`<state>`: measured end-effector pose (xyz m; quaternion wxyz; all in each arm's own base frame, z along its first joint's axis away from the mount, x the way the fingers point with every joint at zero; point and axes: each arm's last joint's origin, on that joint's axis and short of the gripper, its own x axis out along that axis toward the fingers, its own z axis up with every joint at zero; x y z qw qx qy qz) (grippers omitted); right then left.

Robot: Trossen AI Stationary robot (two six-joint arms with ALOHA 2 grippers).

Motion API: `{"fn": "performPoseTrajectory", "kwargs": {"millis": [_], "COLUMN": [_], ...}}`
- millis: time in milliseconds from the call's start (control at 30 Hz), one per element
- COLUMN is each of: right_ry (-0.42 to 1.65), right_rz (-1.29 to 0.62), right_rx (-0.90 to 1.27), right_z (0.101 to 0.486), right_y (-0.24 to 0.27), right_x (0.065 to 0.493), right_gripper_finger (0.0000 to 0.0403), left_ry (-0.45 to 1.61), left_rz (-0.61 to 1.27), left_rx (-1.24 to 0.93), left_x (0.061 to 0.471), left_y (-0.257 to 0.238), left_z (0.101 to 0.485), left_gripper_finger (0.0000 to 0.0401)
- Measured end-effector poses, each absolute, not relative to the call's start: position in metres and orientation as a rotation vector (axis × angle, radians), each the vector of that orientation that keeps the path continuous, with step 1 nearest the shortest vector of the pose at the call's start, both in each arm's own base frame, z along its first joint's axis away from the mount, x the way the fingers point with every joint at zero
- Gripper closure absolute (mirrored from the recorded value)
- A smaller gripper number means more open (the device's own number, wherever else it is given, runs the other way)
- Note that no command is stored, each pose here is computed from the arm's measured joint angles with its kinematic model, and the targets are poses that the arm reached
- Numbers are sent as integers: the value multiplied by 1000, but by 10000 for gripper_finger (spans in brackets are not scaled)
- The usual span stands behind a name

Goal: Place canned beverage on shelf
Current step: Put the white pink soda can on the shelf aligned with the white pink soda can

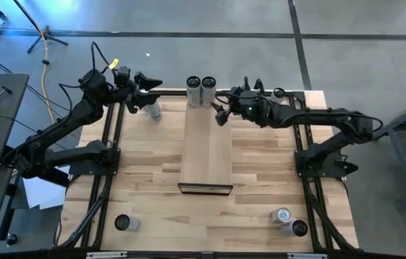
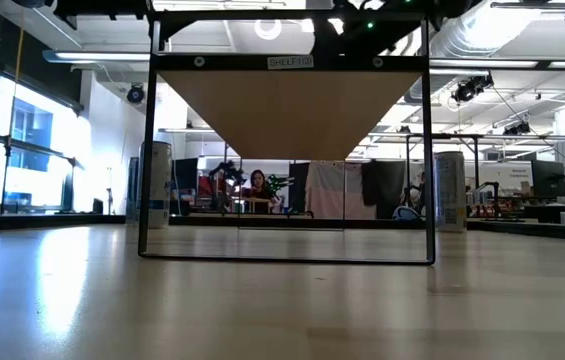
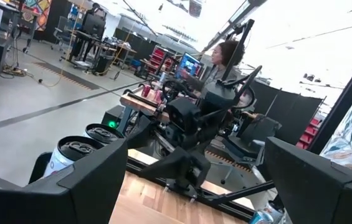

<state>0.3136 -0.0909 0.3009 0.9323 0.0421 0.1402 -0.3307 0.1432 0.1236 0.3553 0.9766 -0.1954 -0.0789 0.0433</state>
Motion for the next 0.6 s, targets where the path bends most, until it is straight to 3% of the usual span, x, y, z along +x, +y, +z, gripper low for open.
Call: {"fn": "performPoseTrajectory", "kwargs": {"millis": [600], "right_ry": [187], "right_rz": [-787], "right_rx": [78], "right_z": [291], "right_y": [-94], "right_x": [332], "right_gripper_finger": [91], "left_ry": [-155], "left_rz": [65], "left_rx": [-425], "left_x": [143], "left_y": [123], "left_z": [355], "left_gripper_finger": [54]}}
